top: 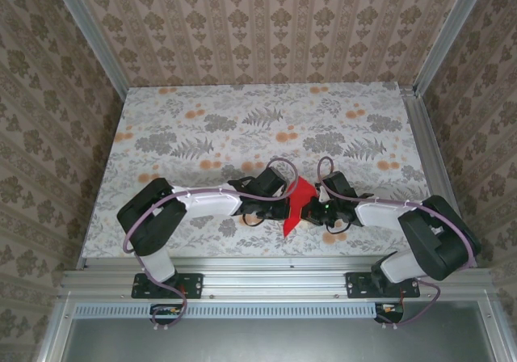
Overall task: Fold a paper plane with a square sheet of paper (pick it up from the middle)
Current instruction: Fold the wing for the fifth time at the center of the table.
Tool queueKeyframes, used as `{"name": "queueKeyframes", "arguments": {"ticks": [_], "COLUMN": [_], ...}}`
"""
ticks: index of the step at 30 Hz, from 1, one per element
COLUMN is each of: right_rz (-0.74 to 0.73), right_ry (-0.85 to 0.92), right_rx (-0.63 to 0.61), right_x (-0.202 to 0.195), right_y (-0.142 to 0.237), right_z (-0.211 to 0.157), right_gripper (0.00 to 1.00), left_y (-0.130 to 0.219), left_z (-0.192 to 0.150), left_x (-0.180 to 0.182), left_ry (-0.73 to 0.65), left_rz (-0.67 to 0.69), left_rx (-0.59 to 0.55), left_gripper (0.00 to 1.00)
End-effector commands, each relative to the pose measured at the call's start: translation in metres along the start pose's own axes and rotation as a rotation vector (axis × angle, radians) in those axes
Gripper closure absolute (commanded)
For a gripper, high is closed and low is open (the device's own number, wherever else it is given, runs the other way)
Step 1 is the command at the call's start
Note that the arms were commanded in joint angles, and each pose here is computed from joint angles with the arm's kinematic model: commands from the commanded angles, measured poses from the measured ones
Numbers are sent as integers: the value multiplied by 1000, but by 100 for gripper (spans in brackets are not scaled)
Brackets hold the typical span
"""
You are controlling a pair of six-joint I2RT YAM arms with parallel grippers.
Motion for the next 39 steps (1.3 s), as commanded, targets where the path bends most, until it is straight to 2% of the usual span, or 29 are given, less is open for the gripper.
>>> {"name": "queueKeyframes", "arguments": {"ticks": [1, 14, 39], "right_rz": [-80, -22, 53], "right_ry": [-20, -39, -34], "right_rx": [19, 35, 21], "right_x": [-20, -16, -3], "right_y": [-7, -12, -7], "right_z": [-6, -8, -8], "right_gripper": [100, 100, 100], "left_y": [6, -9, -25], "left_z": [10, 11, -9], "left_x": [-17, -27, -16], "left_ry": [-7, -2, 13], "left_rz": [-49, -75, -89], "left_rx": [-33, -19, 29], "left_gripper": [100, 100, 99]}}
Point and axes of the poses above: each hand's point on the last joint's axis, 136 mm out from that joint toward the fingers, its own y axis back along the fingers, its own x axis along the line the jaws close on, z = x × y, the point moved 1 cm from there along y, back along the fingers, and after that the axes turned 12 degrees about -y, right-handed, at the moved point
